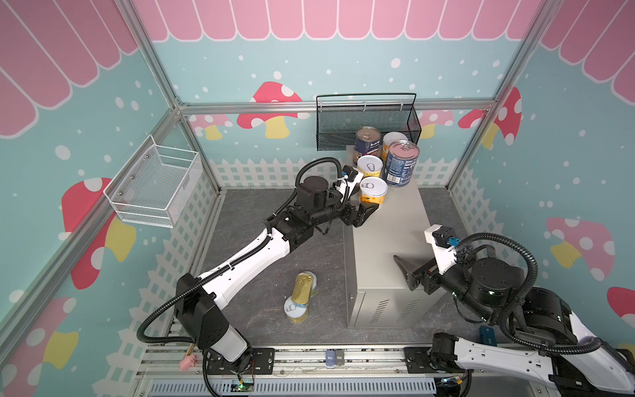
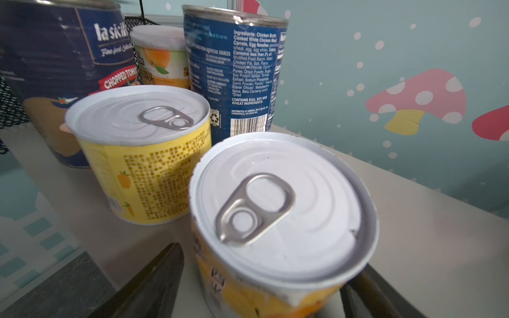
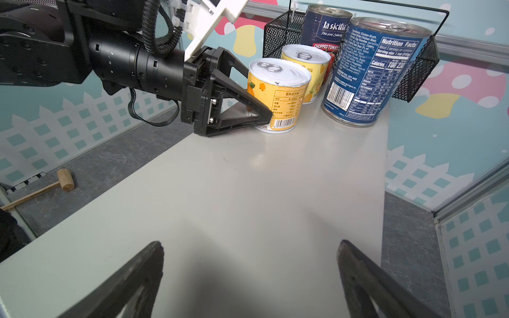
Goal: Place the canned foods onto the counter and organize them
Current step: 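Open the left gripper and release the tall yellow can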
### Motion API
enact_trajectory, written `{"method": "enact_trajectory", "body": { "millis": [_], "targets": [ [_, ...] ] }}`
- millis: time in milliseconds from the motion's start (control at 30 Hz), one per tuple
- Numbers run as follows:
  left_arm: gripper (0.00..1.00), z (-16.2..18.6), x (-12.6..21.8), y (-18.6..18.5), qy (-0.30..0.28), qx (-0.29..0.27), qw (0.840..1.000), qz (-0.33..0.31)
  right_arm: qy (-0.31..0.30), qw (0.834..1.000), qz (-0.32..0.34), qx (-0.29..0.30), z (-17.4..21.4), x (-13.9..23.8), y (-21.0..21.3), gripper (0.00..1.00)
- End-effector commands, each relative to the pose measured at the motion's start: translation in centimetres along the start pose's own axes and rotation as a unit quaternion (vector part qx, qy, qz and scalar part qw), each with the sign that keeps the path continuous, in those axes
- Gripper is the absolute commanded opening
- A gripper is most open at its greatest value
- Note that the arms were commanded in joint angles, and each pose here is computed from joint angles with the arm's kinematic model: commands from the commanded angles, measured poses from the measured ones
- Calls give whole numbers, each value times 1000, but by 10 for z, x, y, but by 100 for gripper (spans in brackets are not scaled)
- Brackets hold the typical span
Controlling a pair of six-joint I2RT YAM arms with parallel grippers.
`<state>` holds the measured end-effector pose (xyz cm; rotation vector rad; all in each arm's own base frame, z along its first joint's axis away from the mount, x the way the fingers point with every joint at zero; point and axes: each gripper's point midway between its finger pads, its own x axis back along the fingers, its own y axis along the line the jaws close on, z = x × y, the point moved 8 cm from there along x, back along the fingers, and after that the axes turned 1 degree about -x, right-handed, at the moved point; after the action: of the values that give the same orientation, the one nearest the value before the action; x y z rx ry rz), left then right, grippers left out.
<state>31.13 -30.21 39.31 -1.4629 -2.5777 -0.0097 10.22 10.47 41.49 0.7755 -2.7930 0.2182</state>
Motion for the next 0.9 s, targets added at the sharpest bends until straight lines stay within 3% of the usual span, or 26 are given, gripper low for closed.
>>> {"method": "enact_trajectory", "body": {
  "millis": [0,867],
  "targets": [
    [84,7,-7,3,17,-6,1000,0,-6,1000,-2,-11,1,1,-1,99],
    [75,15,-20,13,25,1,1000,8,-11,1000,4,-14,3,4,-4,99]
  ]
}}
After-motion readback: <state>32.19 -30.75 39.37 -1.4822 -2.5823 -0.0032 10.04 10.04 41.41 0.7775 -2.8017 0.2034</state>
